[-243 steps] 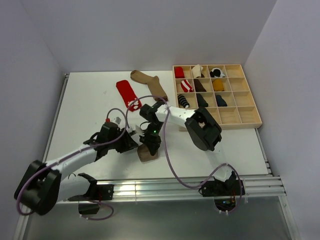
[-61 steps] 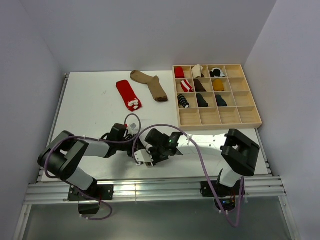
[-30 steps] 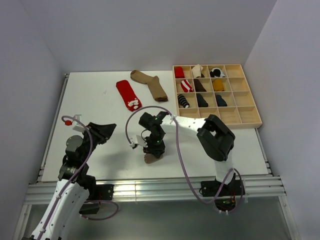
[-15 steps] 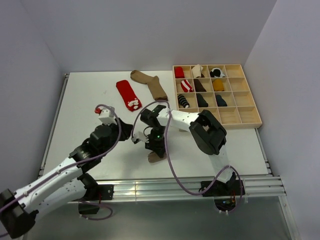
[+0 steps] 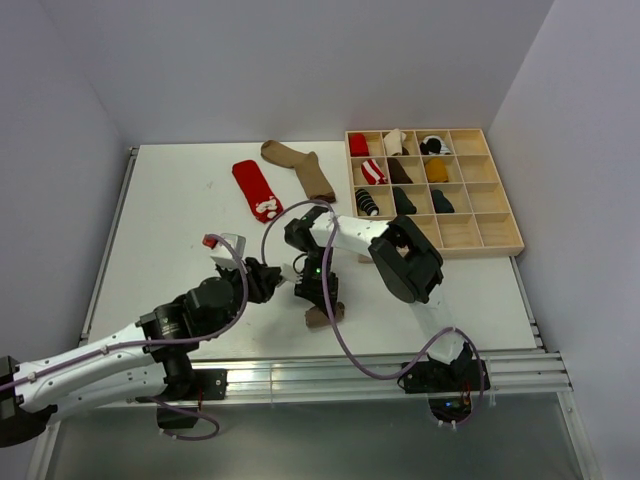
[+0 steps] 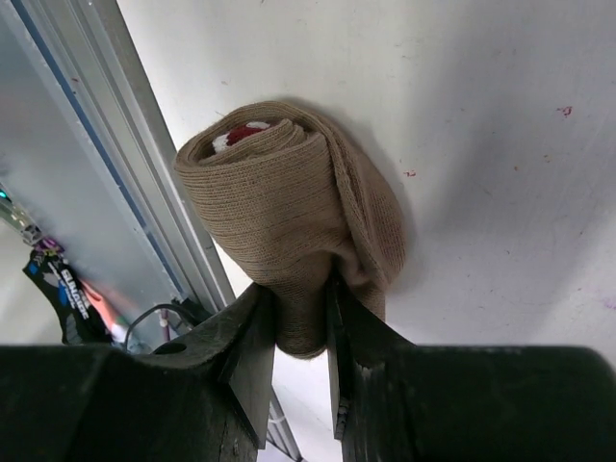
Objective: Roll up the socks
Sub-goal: Roll the sock at the center of the board.
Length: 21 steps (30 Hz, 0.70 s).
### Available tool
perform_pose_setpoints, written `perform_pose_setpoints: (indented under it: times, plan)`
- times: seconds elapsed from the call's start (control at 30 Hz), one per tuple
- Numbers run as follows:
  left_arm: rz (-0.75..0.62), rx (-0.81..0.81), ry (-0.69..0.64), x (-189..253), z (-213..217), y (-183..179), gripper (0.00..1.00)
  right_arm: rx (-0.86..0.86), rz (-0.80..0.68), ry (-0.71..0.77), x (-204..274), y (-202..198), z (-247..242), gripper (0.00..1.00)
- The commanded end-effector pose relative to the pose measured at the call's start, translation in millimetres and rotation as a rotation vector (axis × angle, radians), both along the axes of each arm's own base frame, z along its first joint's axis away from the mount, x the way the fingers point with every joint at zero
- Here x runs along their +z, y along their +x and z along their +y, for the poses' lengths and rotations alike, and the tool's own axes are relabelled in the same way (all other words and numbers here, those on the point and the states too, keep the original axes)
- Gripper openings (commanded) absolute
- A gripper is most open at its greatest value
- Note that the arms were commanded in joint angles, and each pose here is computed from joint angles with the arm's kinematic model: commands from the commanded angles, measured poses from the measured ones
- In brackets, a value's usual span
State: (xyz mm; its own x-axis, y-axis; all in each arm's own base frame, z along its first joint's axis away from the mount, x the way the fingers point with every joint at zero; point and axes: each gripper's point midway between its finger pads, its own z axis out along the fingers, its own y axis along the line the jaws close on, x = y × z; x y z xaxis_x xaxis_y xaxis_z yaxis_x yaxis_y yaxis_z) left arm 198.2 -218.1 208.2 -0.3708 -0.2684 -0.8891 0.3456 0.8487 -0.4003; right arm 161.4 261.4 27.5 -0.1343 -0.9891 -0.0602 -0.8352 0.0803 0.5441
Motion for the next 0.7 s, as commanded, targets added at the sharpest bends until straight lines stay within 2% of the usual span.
perform_pose_setpoints:
  times: [0.0,0.27,0.47,0.67]
  plan:
    - [0.006,-0.103,0.022,-5,-19,-8,0.42,0.016,-0.124,-0.022,-42,31,-2,0.22]
    - [0.1,-0.337,0.153,-50,-75,-39,0.41,-0.004,-0.096,-0.018,-47,29,-3,0.22]
    - [0.134,-0.447,0.176,-70,-93,-54,0.49,-0.03,-0.062,-0.015,-46,33,-3,0.22]
    - [0.19,-0.518,0.227,-99,-104,-63,0.51,-0.055,-0.033,-0.008,-46,38,-3,0.22]
